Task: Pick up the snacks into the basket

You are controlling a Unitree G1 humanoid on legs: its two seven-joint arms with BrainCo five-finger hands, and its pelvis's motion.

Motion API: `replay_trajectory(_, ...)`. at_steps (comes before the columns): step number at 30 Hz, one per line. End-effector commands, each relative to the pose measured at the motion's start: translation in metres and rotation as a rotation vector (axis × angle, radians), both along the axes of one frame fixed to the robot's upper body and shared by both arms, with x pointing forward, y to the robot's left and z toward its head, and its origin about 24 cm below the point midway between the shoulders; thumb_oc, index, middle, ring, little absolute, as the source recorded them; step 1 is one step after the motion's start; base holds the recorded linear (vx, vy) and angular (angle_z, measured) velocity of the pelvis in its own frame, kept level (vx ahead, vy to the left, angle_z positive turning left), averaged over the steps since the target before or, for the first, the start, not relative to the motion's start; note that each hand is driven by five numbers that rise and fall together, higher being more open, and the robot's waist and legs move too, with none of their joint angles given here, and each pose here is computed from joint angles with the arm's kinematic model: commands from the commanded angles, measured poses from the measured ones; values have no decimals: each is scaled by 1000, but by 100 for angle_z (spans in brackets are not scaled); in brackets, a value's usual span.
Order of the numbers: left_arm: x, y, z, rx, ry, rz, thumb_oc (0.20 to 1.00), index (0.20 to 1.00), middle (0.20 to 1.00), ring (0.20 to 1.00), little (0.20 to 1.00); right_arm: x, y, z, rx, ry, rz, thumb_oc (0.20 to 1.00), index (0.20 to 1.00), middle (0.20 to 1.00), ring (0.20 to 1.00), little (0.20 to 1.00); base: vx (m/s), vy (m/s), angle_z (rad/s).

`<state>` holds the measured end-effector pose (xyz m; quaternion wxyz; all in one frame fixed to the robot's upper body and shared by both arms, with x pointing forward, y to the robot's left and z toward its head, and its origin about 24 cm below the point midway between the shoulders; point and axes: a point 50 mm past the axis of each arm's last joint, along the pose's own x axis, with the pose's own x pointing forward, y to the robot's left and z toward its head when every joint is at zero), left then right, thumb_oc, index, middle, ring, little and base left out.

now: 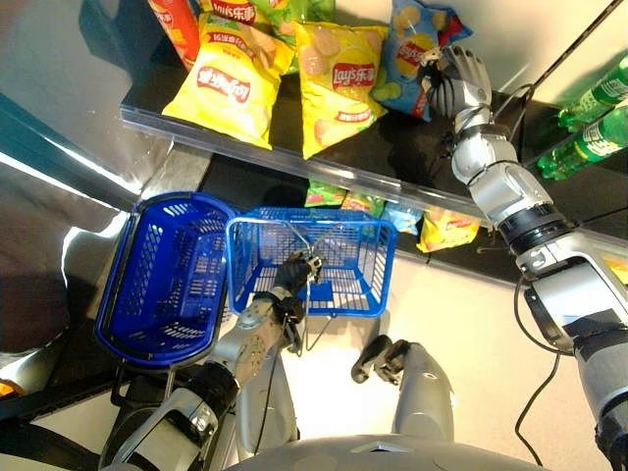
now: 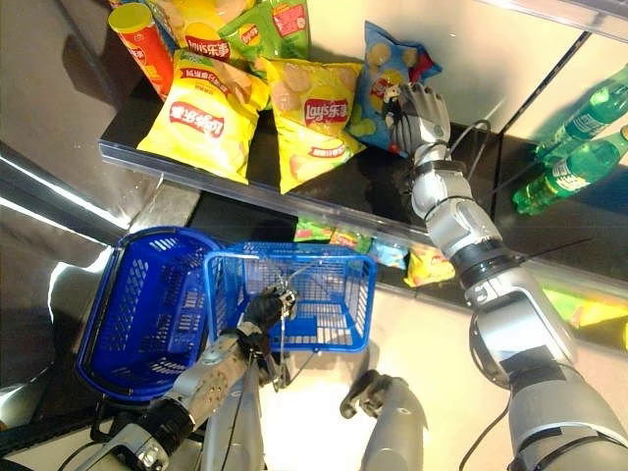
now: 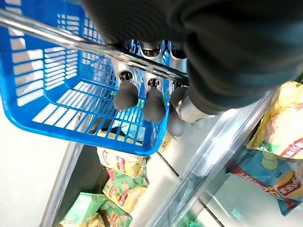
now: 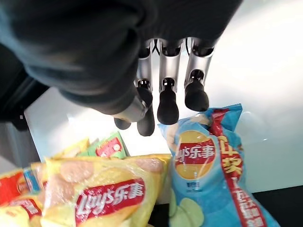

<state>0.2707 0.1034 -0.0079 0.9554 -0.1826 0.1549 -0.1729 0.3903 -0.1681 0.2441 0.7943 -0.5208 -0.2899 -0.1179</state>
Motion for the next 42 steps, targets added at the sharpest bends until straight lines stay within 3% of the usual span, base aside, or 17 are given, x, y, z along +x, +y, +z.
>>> replay_trajectory(1, -1, -23, 24, -131, -120, -50, 200, 200, 200, 200, 200, -5, 5, 35, 20, -124, 40, 1000, 1000, 1000, 1000, 1000, 0, 0, 0)
replay_trajectory(18, -5, -25, 23, -61, -122, -130, 200, 200, 200, 200, 200, 23, 55, 105, -229, -37, -64, 1000, 1000, 1000, 1000, 1000, 3, -11, 3)
replay_trajectory(27, -8, -27, 18, -51, -104, -167, 200, 200, 200, 200, 200, 26, 69, 110, -339, 57, -64, 1000, 1000, 1000, 1000, 1000, 14, -22, 13)
replay_trajectory(32, -12, -29, 17, -55, -104, -209, 200, 200, 200, 200, 200, 27, 50, 117, -325, 121, -109, 1000, 1000, 1000, 1000, 1000, 9, -28, 9)
replay_trajectory(42, -24, -26, 8, -53, -66, -283, 200, 200, 200, 200, 200, 26, -27, 119, -291, 278, -369, 1000, 1000, 1000, 1000, 1000, 27, -32, 19)
